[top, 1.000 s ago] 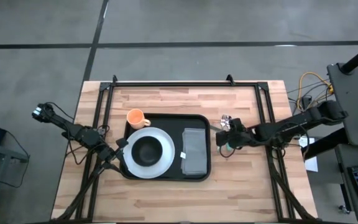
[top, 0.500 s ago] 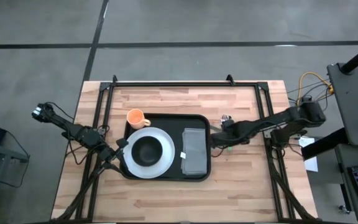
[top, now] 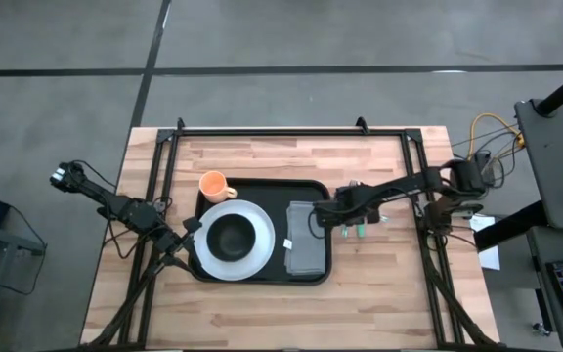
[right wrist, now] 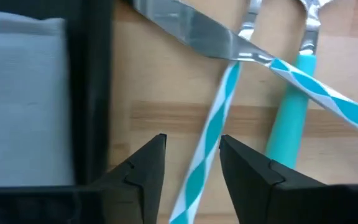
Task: Set up tray
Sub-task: Put the blue patterned fork on top of the gray table napkin
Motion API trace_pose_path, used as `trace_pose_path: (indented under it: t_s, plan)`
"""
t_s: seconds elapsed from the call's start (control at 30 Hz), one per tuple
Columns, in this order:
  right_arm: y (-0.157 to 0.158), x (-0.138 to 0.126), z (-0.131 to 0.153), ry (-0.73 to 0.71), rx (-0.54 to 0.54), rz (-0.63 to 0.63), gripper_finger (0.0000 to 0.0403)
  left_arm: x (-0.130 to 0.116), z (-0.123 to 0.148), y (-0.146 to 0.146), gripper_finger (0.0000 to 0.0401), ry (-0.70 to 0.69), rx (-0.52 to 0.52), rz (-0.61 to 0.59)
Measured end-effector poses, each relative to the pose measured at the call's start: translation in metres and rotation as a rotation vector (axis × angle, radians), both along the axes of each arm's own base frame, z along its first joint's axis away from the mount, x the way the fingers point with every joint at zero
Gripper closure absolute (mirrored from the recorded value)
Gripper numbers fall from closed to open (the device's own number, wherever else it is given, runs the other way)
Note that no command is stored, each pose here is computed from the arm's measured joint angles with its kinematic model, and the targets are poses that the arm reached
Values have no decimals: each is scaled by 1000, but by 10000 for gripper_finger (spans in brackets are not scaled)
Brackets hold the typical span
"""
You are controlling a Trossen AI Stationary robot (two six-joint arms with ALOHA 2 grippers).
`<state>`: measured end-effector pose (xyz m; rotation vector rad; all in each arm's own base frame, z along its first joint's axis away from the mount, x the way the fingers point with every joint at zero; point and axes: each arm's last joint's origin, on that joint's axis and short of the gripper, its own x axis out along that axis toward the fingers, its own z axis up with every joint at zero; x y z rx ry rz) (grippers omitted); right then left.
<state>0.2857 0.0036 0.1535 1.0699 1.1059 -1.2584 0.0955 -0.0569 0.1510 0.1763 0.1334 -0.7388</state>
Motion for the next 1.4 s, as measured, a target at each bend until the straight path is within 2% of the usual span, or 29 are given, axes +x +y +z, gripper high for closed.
trace_pose_path:
  t_s: [0.27, 0.53, 0.7, 0.8, 0.93, 1.1, 1.4]
  plan:
    - [0, -4, -8, 19, 10, -22, 285, 0, -1, 0, 294, 5, 3, 0]
    - [0, -7, -14, 40, 30, -22, 289, 0, -1, 0, 294, 8, 4, 0]
    - [0, -5, -23, 77, 39, 56, 299, 0, -1, 0, 294, 9, 4, 0]
    - [0, -4, -26, 85, 62, 99, 318, 0, -1, 0, 294, 9, 4, 0]
    - [0, -4, -22, 70, 63, 123, 369, 1, -1, 0, 294, 12, 6, 0]
    - [0, -10, -10, 54, 29, 131, 381, 1, -1, 0, 294, 13, 6, 0]
    - [-5, -18, 25, -73, -166, 98, 384, 1, -2, 0, 294, 17, 8, 0]
